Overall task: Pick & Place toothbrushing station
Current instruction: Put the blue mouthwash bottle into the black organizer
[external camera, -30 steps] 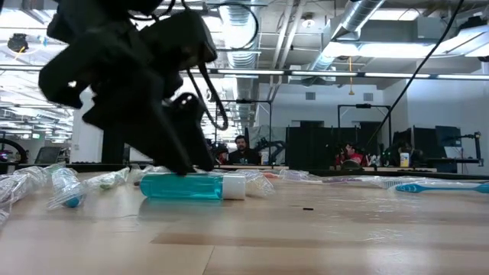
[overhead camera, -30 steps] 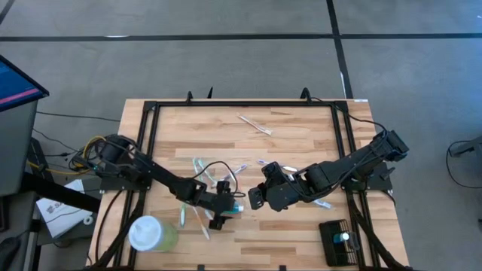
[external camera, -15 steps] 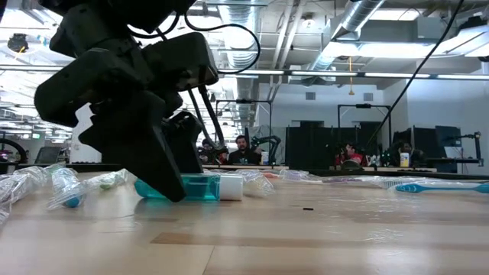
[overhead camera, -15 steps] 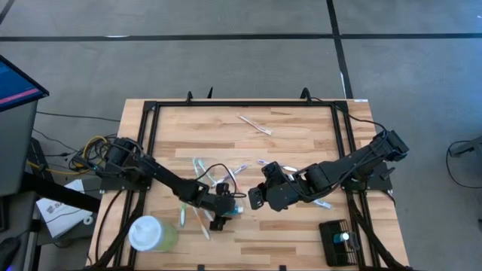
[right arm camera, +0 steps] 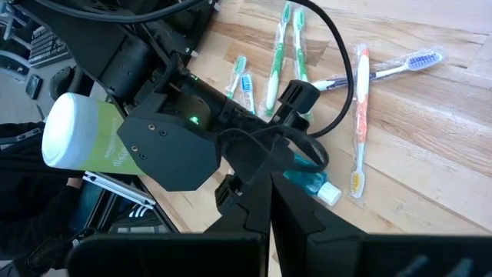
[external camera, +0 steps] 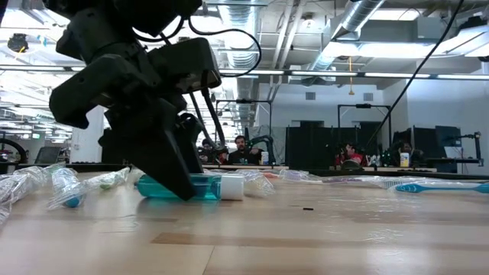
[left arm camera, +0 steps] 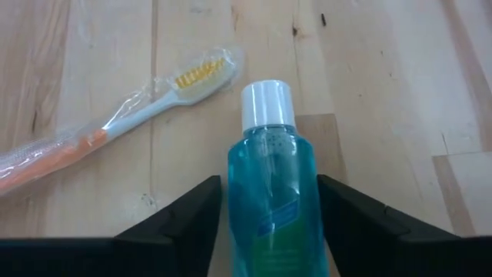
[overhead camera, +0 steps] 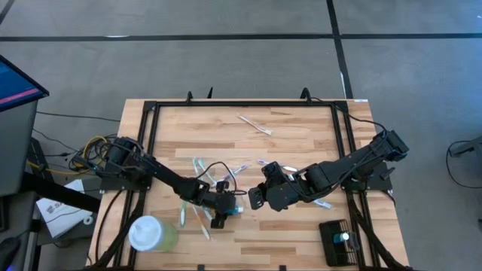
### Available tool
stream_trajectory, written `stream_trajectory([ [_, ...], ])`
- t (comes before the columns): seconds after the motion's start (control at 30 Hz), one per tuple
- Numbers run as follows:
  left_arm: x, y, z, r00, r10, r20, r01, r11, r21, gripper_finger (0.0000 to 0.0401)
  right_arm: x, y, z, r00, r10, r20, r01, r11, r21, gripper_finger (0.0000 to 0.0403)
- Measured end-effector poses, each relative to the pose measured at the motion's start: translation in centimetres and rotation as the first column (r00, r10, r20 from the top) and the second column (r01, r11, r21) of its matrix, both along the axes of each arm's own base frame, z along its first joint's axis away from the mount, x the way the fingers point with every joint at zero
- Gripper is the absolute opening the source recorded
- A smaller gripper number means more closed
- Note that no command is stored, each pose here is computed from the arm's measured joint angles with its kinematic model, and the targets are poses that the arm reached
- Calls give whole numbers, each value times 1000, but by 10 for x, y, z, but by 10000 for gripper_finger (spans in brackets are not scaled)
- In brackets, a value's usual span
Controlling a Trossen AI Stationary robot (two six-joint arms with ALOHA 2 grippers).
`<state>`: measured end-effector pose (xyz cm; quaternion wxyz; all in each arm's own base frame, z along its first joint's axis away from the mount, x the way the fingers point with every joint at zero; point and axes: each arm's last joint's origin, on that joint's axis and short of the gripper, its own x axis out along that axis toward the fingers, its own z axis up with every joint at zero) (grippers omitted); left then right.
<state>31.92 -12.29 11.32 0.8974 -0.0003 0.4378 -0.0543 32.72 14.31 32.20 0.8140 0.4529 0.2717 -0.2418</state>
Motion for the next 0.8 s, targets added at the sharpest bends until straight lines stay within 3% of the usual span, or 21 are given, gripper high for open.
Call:
stream_trajectory([
  [0.23,0,0,0,1000,15,-6,-15,999,-30,152,0,0,0,1000,0,0,0,1000,0,0],
  [0.6,-2,-1,4,1000,10,-15,-11,998,-68,152,0,0,0,1000,1,0,-1,1000,0,0],
  [0.8,-4,-1,21,999,11,31,-9,996,-90,153,0,1,0,1000,21,-1,-21,999,29,0],
])
